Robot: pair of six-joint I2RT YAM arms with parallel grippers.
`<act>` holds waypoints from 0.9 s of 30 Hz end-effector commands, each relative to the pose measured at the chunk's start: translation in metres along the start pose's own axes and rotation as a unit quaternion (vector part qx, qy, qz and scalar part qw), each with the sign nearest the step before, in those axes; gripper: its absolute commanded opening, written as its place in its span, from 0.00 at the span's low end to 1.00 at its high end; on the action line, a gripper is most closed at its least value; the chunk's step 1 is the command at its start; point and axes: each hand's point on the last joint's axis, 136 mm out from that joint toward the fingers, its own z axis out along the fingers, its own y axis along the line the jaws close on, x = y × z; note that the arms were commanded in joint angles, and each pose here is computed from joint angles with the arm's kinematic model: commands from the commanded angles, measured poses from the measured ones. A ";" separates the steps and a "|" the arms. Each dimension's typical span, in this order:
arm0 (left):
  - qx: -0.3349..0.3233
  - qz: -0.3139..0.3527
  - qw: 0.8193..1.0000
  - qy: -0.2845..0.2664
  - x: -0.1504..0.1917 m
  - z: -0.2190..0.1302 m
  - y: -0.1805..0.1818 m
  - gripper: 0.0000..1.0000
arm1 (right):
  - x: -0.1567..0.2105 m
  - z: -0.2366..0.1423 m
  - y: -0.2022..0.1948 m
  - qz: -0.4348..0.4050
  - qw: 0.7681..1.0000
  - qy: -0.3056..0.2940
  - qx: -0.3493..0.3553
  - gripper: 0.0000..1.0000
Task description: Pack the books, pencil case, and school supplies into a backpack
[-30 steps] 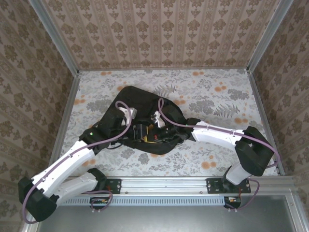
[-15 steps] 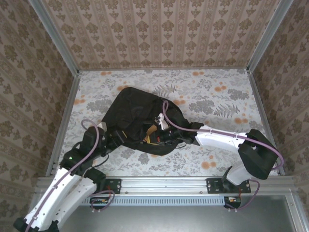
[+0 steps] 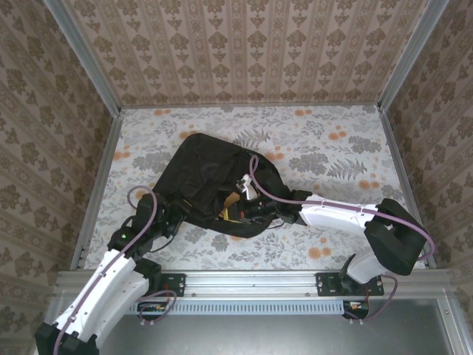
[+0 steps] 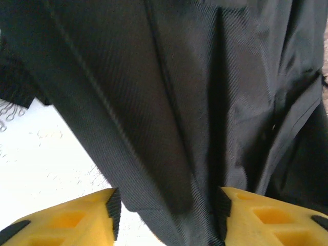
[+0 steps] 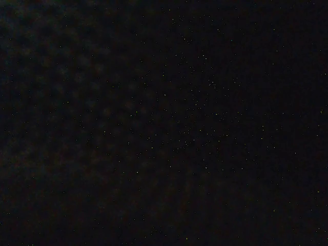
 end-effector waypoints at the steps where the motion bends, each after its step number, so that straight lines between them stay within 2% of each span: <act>1: 0.028 -0.016 0.999 -0.003 -0.005 0.006 -0.010 0.48 | 0.003 -0.003 0.010 -0.010 1.000 -0.004 -0.015 0.00; 6: 0.012 -0.032 0.999 -0.004 -0.006 0.014 0.004 0.33 | 0.003 -0.005 0.010 -0.013 1.000 -0.008 -0.007 0.00; 13: 0.010 -0.044 0.998 -0.039 -0.027 0.011 0.004 0.00 | 0.010 -0.012 0.006 -0.021 1.000 -0.012 0.015 0.00; 27: -0.005 -0.053 0.997 -0.063 -0.044 0.005 0.005 0.00 | 0.020 -0.043 -0.021 -0.026 0.995 -0.054 0.074 0.00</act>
